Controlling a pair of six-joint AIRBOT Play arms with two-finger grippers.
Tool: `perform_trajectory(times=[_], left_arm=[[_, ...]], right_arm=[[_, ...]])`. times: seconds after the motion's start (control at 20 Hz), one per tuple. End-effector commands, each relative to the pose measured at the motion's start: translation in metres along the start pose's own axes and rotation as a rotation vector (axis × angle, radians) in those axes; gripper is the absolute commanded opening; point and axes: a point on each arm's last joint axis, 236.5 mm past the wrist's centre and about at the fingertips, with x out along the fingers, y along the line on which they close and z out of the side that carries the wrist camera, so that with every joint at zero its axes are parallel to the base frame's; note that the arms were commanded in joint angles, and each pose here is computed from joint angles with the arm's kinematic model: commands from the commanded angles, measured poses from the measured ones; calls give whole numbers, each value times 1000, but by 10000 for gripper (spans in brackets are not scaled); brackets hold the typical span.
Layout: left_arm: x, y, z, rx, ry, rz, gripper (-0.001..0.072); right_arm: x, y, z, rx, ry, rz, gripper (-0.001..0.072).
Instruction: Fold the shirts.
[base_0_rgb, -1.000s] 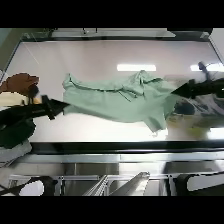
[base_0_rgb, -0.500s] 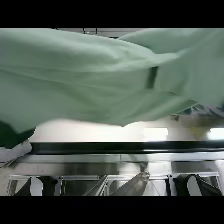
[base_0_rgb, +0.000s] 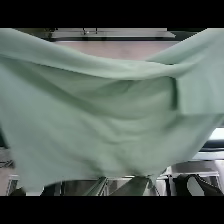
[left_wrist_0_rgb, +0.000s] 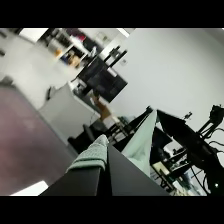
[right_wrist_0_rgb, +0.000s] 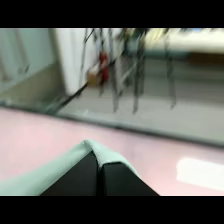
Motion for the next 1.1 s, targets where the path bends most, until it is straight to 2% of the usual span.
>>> perform_trajectory(times=[0.0,0.1,0.25,0.4,0.7,0.85,1.05], left_arm=[[34,148,-42,-153,160,206,25],[33,226,-53,-282,175,245,25],[22,315,-71,-497,193,211,25],[22,377,-89,-600,223,211,24],[41,436,-71,-560,226,214,14],[36,459,-71,-512,299,326,14],[37,466,-82,-440,391,403,15]], right_arm=[[86,-70,-120,305,251,110,16],[123,-113,-189,478,324,122,16],[160,-160,-288,736,397,124,17],[179,-173,-344,883,419,159,17],[196,-192,-370,953,357,162,16],[199,-190,-367,943,358,187,16],[192,-187,-388,894,449,165,16]])
